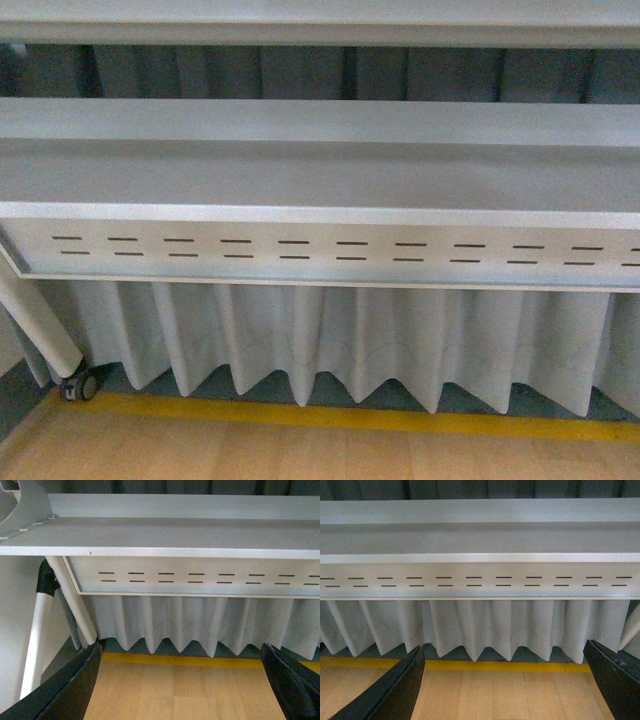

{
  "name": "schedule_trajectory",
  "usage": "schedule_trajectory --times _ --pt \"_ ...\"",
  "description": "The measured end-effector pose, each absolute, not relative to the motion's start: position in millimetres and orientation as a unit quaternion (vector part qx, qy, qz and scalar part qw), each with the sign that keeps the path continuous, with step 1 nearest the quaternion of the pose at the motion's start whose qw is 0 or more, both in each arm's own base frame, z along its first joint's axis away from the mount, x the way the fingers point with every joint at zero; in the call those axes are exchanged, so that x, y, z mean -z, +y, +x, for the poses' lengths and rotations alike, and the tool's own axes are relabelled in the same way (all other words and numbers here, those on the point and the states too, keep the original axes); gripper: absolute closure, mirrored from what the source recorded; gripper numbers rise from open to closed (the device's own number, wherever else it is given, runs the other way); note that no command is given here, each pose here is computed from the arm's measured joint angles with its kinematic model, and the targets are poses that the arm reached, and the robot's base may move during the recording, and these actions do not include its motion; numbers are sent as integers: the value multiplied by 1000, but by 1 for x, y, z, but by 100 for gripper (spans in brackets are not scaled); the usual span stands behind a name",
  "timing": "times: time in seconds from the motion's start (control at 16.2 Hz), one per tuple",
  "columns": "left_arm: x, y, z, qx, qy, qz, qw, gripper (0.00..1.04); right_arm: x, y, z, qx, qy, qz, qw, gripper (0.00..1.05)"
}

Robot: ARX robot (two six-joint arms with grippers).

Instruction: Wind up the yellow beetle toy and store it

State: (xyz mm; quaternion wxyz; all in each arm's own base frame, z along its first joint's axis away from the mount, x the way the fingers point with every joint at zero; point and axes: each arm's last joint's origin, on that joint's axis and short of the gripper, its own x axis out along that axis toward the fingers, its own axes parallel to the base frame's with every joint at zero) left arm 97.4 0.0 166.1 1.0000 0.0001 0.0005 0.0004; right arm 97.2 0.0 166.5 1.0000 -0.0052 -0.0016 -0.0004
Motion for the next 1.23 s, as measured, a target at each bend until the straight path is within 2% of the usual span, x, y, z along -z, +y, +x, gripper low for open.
schedule_trajectory --times 1.23 --pt "-166 0 97 0 0 0 1000 7 -166 0 97 0 -1 -5 1000 7"
